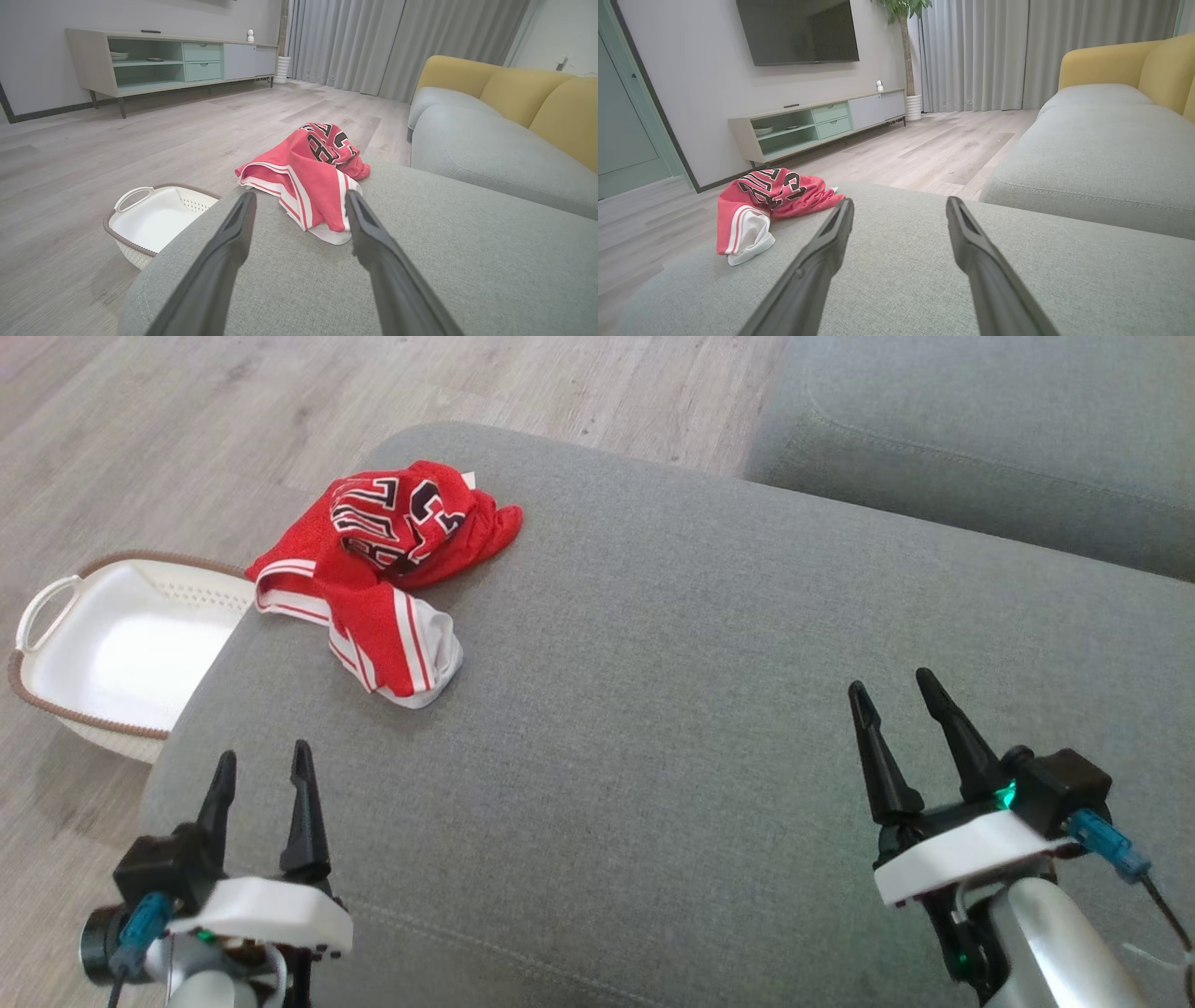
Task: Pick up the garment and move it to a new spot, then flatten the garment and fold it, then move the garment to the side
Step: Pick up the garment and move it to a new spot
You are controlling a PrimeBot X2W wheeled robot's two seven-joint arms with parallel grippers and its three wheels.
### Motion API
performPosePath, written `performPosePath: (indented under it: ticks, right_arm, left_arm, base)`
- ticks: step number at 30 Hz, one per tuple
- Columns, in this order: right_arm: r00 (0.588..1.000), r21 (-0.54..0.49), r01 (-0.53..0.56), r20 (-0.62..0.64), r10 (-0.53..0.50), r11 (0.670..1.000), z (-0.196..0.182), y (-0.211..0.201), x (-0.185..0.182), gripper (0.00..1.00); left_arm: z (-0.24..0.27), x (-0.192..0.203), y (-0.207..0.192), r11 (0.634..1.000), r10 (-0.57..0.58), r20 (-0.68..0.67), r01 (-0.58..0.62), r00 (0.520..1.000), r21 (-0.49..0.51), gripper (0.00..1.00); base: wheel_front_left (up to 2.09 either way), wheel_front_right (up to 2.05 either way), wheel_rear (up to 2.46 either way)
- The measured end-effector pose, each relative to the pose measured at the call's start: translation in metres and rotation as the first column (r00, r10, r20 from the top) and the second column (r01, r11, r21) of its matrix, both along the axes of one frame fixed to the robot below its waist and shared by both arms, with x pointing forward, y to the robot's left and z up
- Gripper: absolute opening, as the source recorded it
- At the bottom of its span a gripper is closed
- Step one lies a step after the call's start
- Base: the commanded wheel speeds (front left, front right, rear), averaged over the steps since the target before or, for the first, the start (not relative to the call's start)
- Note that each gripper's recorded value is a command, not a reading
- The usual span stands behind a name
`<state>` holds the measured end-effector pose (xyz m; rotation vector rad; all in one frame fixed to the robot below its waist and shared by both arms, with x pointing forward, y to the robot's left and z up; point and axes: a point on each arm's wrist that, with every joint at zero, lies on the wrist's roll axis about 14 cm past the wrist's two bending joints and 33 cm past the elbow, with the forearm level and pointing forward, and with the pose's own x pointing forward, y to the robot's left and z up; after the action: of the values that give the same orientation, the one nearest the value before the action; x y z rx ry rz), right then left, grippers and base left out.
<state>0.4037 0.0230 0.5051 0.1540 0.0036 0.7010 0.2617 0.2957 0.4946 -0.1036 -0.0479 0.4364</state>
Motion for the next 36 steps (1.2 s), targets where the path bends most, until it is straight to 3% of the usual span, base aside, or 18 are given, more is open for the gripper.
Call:
performPosePath:
  ticks: [11,17,22,26,32,36]
  right_arm:
    - [1.000,0.007,0.006,-0.013,-0.006,1.000,-0.005,-0.004,0.002,1.00]
    - [1.000,0.014,0.026,-0.013,-0.026,1.000,-0.007,-0.012,0.012,1.00]
    - [0.998,0.017,0.059,-0.005,-0.059,0.998,-0.007,-0.024,0.027,1.00]
    - [0.995,0.018,0.098,-0.023,-0.097,0.995,-0.016,-0.039,0.037,1.00]
    - [0.985,0.003,0.171,-0.031,-0.170,0.985,-0.025,-0.071,0.054,1.00]
    - [0.976,-0.003,0.213,-0.051,-0.212,0.977,-0.035,-0.088,0.061,1.00]
  left_arm:
    - [0.004,0.012,0.001,1.000,-0.016,-0.011,0.016,1.000,-0.012,1.00]
    - [0.047,0.059,0.029,0.998,-0.050,-0.014,0.051,0.999,0.035,1.00]
    - [0.049,0.095,0.047,0.996,-0.066,-0.107,0.060,0.992,-0.059,1.00]
    - [0.011,0.123,0.054,0.974,-0.122,-0.287,0.060,0.950,-0.216,1.00]
    - [-0.040,0.148,0.071,0.948,-0.137,-0.510,-0.037,0.849,-0.316,1.00]
    - [-0.069,0.161,0.074,0.918,-0.154,-0.587,-0.105,0.795,-0.383,1.00]
  base:
    - [0.00,0.00,0.00]
    - [0.00,0.00,0.00]
    - [0.00,0.00,0.00]
    - [0.00,0.00,0.00]
    - [0.00,0.00,0.00]
    - [0.00,0.00,0.00]
